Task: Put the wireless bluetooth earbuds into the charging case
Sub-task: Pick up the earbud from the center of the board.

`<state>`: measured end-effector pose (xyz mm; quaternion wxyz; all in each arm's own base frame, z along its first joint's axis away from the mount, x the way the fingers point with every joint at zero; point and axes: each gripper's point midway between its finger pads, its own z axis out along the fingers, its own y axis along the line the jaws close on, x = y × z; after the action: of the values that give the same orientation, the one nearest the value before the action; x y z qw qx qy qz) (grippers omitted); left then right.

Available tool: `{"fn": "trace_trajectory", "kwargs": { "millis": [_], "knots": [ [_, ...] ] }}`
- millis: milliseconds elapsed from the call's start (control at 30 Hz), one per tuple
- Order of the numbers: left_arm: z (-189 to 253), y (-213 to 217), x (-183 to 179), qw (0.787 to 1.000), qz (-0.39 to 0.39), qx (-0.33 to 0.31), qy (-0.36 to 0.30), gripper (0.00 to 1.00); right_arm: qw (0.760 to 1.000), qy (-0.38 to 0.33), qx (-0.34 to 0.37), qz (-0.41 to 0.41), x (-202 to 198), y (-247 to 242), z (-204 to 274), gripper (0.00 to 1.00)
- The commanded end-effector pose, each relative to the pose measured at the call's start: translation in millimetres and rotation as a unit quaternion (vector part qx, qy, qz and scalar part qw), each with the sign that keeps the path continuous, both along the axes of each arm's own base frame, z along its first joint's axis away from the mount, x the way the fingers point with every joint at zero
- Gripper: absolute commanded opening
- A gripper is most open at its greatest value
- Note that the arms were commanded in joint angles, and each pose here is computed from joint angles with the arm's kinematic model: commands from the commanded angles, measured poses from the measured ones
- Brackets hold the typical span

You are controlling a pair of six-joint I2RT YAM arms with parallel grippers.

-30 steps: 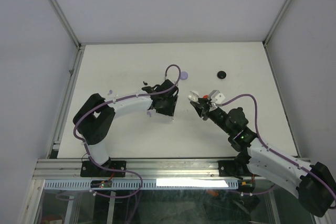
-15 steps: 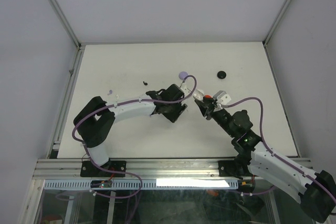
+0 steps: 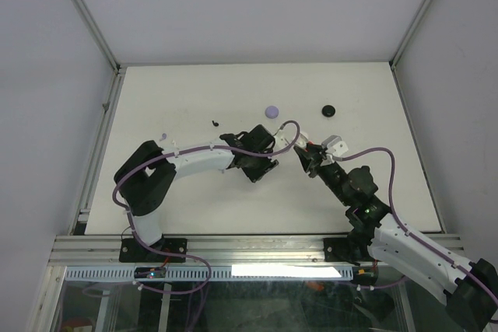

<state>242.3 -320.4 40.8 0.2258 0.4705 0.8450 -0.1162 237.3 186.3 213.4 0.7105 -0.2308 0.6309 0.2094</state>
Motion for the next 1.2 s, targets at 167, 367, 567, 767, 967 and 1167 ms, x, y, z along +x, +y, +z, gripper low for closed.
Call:
{"fn": "trace_trajectory", "kwargs": {
  "millis": [167, 367, 567, 767, 967, 1167],
  "knots": [
    [0.1, -12.1, -3.8, 1.0, -0.031, 0.001, 0.0, 0.38, 0.999, -0.017, 0.024, -0.012, 1.0, -4.3, 12.9, 0.04],
    [-12.5, -2.6, 10.7, 0.999, 0.013, 0.034, -0.021, 0.25, 0.999, -0.018, 0.026, -0.014, 0.7, -5.5, 13.8, 0.04],
    [-16.5, 8.6, 25.7, 0.993, 0.104, 0.045, -0.036, 0.18, 0.999, -0.016, 0.027, -0.013, 0.8, -4.7, 12.0, 0.04],
    [-15.1, 32.2, 39.0, 0.964, 0.263, 0.035, -0.024, 0.19, 1.0, -0.012, 0.023, -0.01, 1.4, -2.7, 9.3, 0.04],
    [1.3, 42.7, 56.4, 0.926, 0.377, -0.02, -0.01, 0.23, 1.0, -0.008, 0.021, -0.006, 1.6, -0.6, 7.8, 0.04],
    [15.6, 44.5, 72.3, 0.916, 0.398, -0.042, -0.015, 0.32, 1.0, -0.01, 0.023, -0.004, 0.2, -0.8, 9.1, 0.04]
  ]
}}
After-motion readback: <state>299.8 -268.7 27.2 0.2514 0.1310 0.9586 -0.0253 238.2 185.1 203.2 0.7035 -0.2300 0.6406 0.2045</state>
